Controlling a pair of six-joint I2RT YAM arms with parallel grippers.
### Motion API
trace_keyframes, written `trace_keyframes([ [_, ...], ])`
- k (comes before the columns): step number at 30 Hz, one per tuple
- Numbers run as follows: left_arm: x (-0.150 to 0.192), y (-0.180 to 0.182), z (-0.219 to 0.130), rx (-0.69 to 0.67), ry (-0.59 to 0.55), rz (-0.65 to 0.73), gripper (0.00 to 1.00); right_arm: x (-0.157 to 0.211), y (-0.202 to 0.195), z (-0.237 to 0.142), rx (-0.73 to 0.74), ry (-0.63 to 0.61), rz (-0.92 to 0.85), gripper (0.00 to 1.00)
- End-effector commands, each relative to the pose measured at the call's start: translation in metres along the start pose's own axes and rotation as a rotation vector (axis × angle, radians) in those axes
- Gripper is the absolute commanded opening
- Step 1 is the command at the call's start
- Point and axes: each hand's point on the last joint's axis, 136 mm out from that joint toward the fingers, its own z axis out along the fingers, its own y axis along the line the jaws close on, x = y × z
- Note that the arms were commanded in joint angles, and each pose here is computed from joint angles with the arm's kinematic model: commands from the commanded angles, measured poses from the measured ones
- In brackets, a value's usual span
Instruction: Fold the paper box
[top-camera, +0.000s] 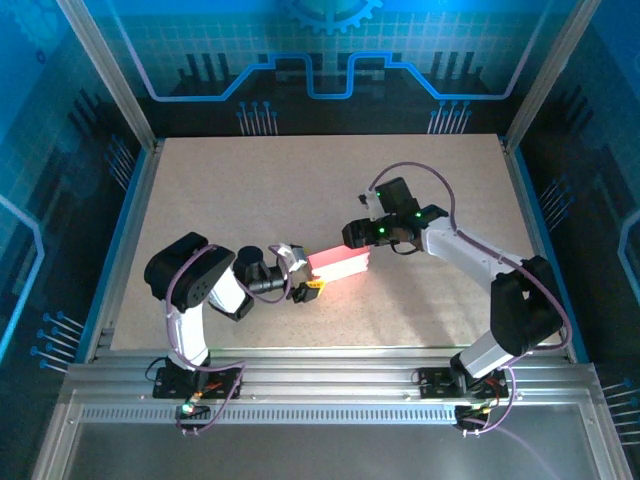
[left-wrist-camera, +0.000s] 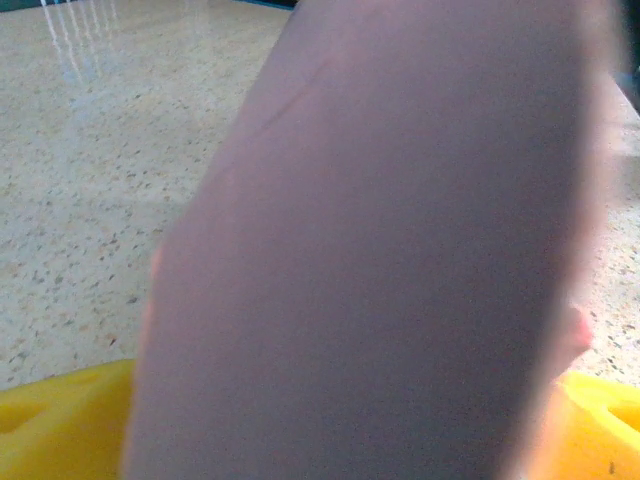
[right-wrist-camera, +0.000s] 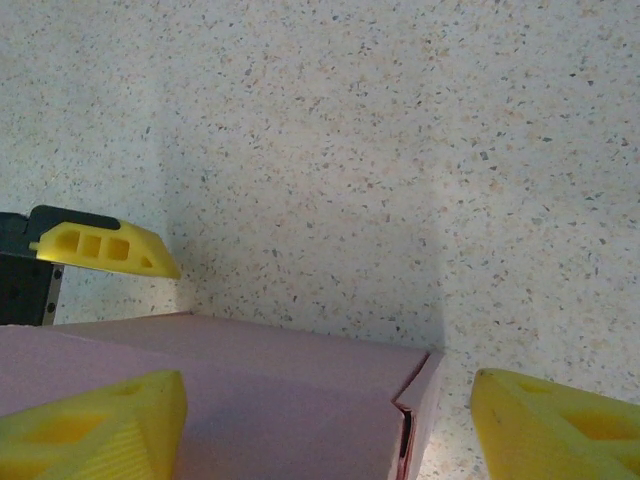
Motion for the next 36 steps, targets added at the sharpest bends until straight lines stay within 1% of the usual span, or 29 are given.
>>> trace_keyframes([
  [1, 0.001, 0.0, -0.004, -0.029, 0.0, -0.019, 0.98, 0.002, 0.003, 0.003, -0.006, 0.023, 0.022, 0.76],
  [7, -0.013, 0.004, -0.026, -0.142, -0.034, -0.026, 0.99, 0.0, 0.003, 0.004, -0.014, 0.03, 0.048, 0.76],
  [12, -0.036, -0.002, -0.046, -0.197, -0.1, -0.044, 0.99, 0.001, 0.0, 0.005, -0.013, 0.026, 0.059, 0.75],
  [15, -0.04, -0.007, -0.061, -0.23, -0.125, -0.1, 0.99, -0.001, 0.0, 0.007, -0.021, 0.019, 0.068, 0.75],
  [18, -0.036, -0.016, -0.073, -0.251, -0.122, -0.145, 0.99, -0.002, 0.001, 0.009, -0.027, 0.017, 0.071, 0.75],
  [21, -0.045, -0.016, -0.084, -0.304, -0.147, -0.238, 0.99, -0.002, 0.0, 0.011, -0.025, 0.021, 0.083, 0.75],
  [22, -0.049, -0.015, -0.085, -0.333, -0.139, -0.241, 0.99, -0.002, 0.0, 0.011, -0.025, 0.021, 0.085, 0.75],
  [24, -0.052, -0.018, -0.088, -0.397, -0.062, -0.203, 0.99, -0.001, -0.002, 0.011, -0.023, 0.021, 0.088, 0.75],
  [27, -0.072, -0.02, -0.109, -0.46, -0.051, -0.188, 0.99, -0.001, -0.002, 0.009, -0.029, 0.018, 0.092, 0.75],
  [31, -0.094, -0.026, -0.133, -0.508, -0.003, -0.107, 0.97, -0.001, -0.003, 0.007, -0.038, 0.013, 0.09, 0.75],
  [33, -0.102, -0.022, -0.136, -0.548, 0.029, -0.119, 0.97, 0.0, -0.004, 0.007, -0.044, 0.017, 0.092, 0.75],
  [36, -0.116, -0.017, -0.129, -0.559, 0.111, -0.141, 0.99, 0.001, -0.003, 0.008, -0.053, 0.022, 0.09, 0.75],
])
